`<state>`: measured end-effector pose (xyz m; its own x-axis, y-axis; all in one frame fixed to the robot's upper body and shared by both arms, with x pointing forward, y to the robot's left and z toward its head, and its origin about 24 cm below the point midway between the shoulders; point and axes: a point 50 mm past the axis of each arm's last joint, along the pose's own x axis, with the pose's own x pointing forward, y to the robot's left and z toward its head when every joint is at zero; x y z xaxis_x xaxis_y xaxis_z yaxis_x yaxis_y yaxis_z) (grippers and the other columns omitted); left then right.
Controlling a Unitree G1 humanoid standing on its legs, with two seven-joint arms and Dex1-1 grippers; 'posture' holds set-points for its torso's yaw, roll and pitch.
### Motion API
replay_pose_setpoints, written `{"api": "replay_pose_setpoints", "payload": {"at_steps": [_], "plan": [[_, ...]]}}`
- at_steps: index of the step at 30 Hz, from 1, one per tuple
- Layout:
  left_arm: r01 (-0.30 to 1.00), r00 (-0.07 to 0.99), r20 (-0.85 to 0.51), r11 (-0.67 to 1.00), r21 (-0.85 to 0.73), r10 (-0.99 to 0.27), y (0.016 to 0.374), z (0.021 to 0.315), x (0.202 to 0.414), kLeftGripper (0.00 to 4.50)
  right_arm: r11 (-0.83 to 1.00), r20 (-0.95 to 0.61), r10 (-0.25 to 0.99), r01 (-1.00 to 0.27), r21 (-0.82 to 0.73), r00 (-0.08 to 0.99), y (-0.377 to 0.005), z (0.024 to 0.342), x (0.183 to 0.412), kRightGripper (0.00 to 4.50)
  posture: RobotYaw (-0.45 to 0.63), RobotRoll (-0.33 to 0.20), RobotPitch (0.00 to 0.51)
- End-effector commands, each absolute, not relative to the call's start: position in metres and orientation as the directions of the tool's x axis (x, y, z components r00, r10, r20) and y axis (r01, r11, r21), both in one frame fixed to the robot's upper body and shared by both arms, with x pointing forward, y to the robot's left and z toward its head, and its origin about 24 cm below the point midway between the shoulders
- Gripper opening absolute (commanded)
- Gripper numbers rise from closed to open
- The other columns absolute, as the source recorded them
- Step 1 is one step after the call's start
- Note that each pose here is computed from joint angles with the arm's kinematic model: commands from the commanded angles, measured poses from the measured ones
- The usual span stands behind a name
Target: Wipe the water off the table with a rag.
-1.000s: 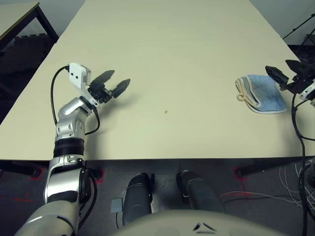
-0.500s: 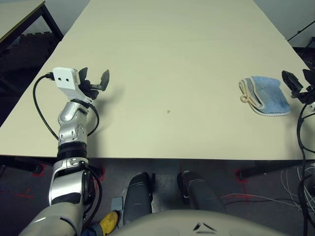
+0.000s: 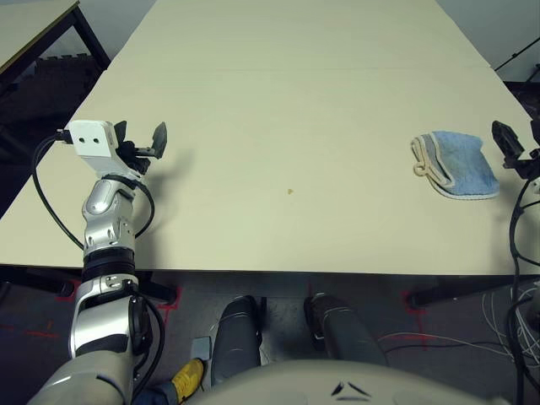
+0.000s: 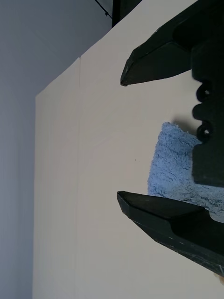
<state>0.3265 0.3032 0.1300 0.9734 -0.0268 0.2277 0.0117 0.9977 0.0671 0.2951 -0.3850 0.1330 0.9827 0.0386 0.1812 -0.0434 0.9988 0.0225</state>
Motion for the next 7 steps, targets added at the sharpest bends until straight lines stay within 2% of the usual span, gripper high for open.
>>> {"api": "replay_pose_setpoints", "payload": {"at_steps": [1, 7], "plan": [[0.012, 0.975, 0.221, 0.996, 0.087, -0.031, 0.3042, 0.1307, 0.3286, 4.5, 0.999, 0.194, 0.012, -0.021, 0.042, 0.981, -0.3868, 0.1294, 0.2923, 4.48, -0.24, 0.0, 0.149], [0.019, 0.974, 0.222, 0.996, 0.087, -0.038, 0.3017, 0.1305, 0.3299, 4.5, 0.999, 0.197, 0.007, -0.016, 0.045, 0.98, -0.3868, 0.1299, 0.2932, 4.48, -0.24, 0.0, 0.145]]}}
